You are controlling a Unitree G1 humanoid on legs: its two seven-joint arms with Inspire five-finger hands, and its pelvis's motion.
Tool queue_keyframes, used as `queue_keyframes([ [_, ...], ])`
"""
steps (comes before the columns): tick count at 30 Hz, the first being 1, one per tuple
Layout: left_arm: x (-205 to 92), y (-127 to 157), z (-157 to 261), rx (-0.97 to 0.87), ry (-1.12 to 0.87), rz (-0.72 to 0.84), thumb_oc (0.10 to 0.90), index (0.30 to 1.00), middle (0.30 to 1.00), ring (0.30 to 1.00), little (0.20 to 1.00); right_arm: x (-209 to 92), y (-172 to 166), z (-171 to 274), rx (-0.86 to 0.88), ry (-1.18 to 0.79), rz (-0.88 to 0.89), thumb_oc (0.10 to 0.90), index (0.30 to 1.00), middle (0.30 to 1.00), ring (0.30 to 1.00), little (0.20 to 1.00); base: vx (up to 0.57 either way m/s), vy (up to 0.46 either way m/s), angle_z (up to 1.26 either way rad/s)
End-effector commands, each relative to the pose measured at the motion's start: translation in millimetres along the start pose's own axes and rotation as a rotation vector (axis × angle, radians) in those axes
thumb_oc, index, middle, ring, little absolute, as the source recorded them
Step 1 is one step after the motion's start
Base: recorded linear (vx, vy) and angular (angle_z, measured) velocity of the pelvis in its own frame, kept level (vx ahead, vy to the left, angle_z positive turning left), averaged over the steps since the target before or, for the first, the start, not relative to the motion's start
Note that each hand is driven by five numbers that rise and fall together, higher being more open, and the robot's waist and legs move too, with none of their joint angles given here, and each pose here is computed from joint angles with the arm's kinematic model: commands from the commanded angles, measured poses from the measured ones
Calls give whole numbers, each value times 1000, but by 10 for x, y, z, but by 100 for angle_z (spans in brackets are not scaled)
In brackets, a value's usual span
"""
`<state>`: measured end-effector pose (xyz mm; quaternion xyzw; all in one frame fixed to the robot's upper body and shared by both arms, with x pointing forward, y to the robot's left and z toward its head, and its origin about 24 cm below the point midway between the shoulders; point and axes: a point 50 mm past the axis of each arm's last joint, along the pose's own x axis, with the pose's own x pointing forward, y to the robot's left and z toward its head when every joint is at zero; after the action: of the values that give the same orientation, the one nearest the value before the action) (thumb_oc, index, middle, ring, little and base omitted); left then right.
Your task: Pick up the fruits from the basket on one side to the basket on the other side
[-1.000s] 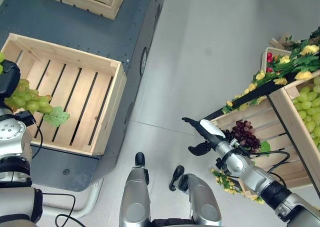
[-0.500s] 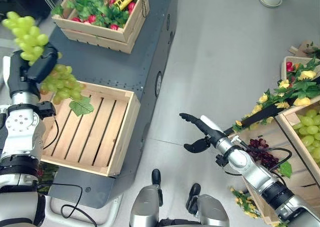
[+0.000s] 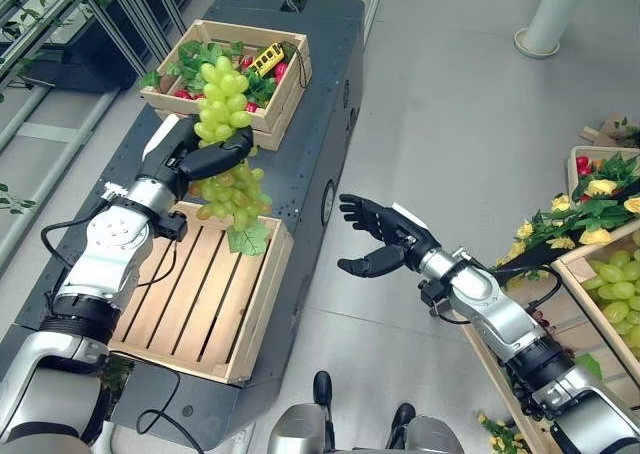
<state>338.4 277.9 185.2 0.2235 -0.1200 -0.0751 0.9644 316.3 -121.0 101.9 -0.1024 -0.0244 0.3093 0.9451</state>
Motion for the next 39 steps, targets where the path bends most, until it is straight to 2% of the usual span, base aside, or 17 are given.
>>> queue_keyframes([
  [1,295,96,502,7,-205,39,400,300,300,300,300,196,7,335,115,-132,54,800,900,900,900,900,-103,-87,-10],
  [10,520,-221,696,-32,-279,-73,400,300,300,300,300,415,20,547,194,-127,88,800,900,900,900,900,-27,-38,-4],
  [22,732,-620,976,-100,-367,-160,400,300,300,300,300,666,282,633,466,-124,174,800,900,900,900,900,-2,-9,-1],
  [39,789,-971,890,-73,-302,-329,400,300,300,300,300,800,294,1143,503,-301,122,800,900,900,900,900,0,0,0],
])
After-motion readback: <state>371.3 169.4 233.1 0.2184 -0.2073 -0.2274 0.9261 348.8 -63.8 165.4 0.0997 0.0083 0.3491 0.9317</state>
